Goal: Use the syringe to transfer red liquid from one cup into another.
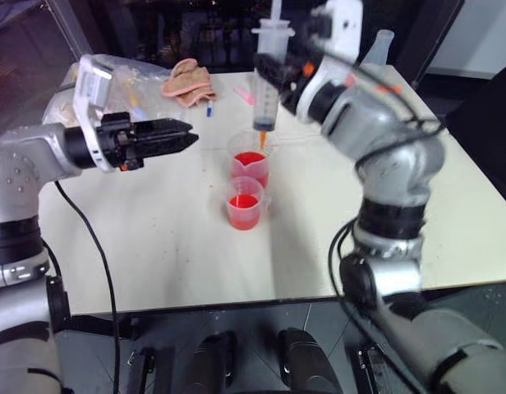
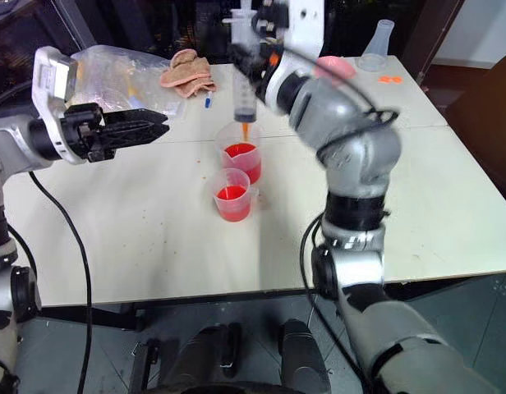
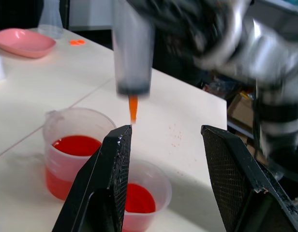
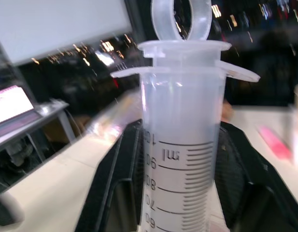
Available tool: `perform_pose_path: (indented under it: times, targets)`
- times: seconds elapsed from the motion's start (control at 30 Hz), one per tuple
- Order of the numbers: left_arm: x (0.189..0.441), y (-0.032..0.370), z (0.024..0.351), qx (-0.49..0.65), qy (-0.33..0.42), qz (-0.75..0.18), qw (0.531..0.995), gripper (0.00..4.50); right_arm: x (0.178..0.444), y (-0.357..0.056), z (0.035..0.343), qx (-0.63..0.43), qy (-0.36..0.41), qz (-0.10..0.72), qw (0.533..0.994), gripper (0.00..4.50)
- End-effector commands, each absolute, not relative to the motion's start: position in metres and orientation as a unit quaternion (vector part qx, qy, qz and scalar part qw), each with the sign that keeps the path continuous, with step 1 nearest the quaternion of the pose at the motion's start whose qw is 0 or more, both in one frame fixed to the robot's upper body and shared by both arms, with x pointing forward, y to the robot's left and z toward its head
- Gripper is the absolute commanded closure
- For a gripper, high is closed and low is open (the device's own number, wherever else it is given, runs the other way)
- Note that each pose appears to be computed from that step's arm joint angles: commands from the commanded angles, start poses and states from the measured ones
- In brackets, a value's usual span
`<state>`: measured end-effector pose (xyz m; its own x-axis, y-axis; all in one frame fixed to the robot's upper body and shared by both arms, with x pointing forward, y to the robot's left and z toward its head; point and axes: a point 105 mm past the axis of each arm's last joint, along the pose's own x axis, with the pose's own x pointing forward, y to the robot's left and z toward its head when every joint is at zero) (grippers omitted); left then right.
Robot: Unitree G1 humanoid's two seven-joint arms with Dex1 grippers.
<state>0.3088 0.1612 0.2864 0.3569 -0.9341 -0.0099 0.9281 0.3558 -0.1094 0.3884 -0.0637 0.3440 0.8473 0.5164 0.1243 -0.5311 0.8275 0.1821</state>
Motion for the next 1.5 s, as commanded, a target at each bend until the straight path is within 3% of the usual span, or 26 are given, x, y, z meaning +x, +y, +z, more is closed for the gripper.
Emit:
perform_pose_path:
  times: [0.03, 0.17, 0.37, 0.63, 1.0, 1.2, 1.37, 1.47, 1.5]
  targets:
    - [0.306, 0.156, 0.282, -0.008, 0.017, -0.570, 0.822, 2.09, 0.405, -0.087, 0.341, 0.030, 0.077, 0.204, 0.976, 3.15]
    - [0.304, 0.153, 0.272, -0.008, 0.019, -0.575, 0.818, 2.09, 0.418, -0.110, 0.296, -0.119, 0.226, 0.112, 0.960, 3.15]
    - [0.298, 0.152, 0.263, -0.006, 0.030, -0.575, 0.818, 2.09, 0.426, -0.113, 0.248, -0.154, 0.319, 0.103, 0.929, 3.15]
    - [0.293, 0.155, 0.263, 0.001, 0.035, -0.570, 0.821, 2.09, 0.430, -0.111, 0.192, -0.182, 0.391, 0.093, 0.898, 3.15]
    - [0.292, 0.153, 0.262, 0.007, 0.042, -0.567, 0.823, 2.09, 0.428, -0.116, 0.166, -0.189, 0.424, 0.086, 0.882, 3.15]
    - [0.293, 0.153, 0.263, 0.015, 0.045, -0.567, 0.822, 2.06, 0.428, -0.124, 0.157, -0.184, 0.431, 0.079, 0.880, 0.21]
    - [0.294, 0.155, 0.263, 0.022, 0.057, -0.575, 0.816, 2.06, 0.438, -0.126, 0.177, -0.195, 0.373, 0.092, 0.902, 0.07]
    - [0.296, 0.156, 0.267, 0.022, 0.054, -0.576, 0.816, 2.06, 0.435, -0.135, 0.191, -0.199, 0.361, 0.093, 0.906, 0.91]
    - [0.296, 0.156, 0.268, 0.022, 0.054, -0.576, 0.816, 2.06, 0.433, -0.138, 0.196, -0.196, 0.359, 0.094, 0.908, 0.91]
